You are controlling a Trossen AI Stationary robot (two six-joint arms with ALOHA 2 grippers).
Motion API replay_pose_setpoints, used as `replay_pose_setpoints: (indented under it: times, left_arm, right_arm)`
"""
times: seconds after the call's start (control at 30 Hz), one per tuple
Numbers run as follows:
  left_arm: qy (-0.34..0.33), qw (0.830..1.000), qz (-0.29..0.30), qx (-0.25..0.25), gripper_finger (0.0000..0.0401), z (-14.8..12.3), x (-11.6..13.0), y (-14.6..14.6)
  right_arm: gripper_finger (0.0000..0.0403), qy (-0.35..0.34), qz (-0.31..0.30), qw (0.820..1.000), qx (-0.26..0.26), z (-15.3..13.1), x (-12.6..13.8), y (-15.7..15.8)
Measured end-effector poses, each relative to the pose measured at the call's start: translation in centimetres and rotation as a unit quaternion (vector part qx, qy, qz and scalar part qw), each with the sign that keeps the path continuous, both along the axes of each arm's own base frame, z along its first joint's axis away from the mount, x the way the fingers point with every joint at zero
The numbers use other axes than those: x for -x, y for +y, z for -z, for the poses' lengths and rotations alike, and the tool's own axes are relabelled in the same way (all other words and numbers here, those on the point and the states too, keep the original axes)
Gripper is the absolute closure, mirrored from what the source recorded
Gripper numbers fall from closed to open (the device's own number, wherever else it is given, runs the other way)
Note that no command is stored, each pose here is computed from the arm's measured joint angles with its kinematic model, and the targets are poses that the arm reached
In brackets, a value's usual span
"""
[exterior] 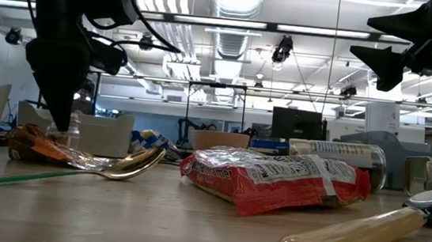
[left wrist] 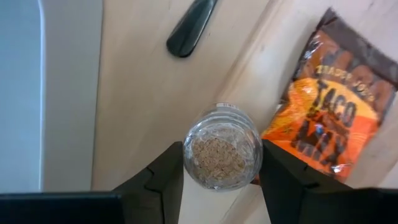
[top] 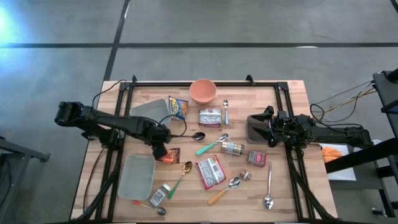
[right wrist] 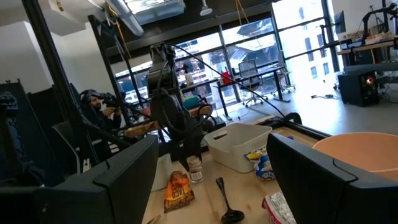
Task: Pick & Place Food Item
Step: Put the left brown seasoning bottle into the top gray bin
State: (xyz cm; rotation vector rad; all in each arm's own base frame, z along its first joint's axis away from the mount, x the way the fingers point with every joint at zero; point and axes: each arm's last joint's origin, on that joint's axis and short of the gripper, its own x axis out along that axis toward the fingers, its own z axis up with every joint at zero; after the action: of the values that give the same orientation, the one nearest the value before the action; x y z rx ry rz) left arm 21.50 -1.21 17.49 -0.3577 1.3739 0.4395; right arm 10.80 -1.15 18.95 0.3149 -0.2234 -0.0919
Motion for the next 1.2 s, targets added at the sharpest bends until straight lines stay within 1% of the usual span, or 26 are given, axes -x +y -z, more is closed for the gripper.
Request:
replay_pose_setpoints:
  times: [0.23,0.43,0.67,0.8,0.93,1.07,1.2]
  left_arm:
    - [-0.016,1.0,0.0,0.001,0.0242,-0.9,-0.6,-0.1]
    - [-0.051,0.999,0.004,0.003,0.0242,-2.8,-1.8,-0.1]
    - [-0.079,0.997,0.005,0.001,0.0242,-5.3,-2.9,-0.2]
    - [-0.088,0.996,0.014,-0.009,0.0242,-6.8,-3.2,-0.2]
    - [-0.091,0.996,0.013,-0.023,0.0242,-8.2,-3.4,-0.1]
    - [-0.083,0.995,0.006,-0.052,0.0242,-9.7,-3.3,0.1]
    - [-0.068,0.994,-0.001,-0.087,0.0242,-10.9,-2.9,0.3]
  right_arm:
    - [0.0106,-0.001,-0.001,1.0,-0.007,0.0,0.0,0.0]
    - [0.0106,-0.002,-0.002,1.0,-0.013,0.0,0.0,0.0]
    - [0.0106,-0.003,-0.009,0.999,-0.042,0.0,0.0,0.0]
    - [0.0106,0.007,-0.013,0.997,-0.071,0.3,-0.2,0.0]
    - [0.0106,0.022,-0.012,0.997,-0.075,0.6,-0.4,0.0]
    - [0.0106,0.035,-0.012,0.996,-0.08,0.8,-0.5,-0.1]
    - [0.0106,0.037,-0.017,0.992,-0.119,1.0,-0.6,-0.1]
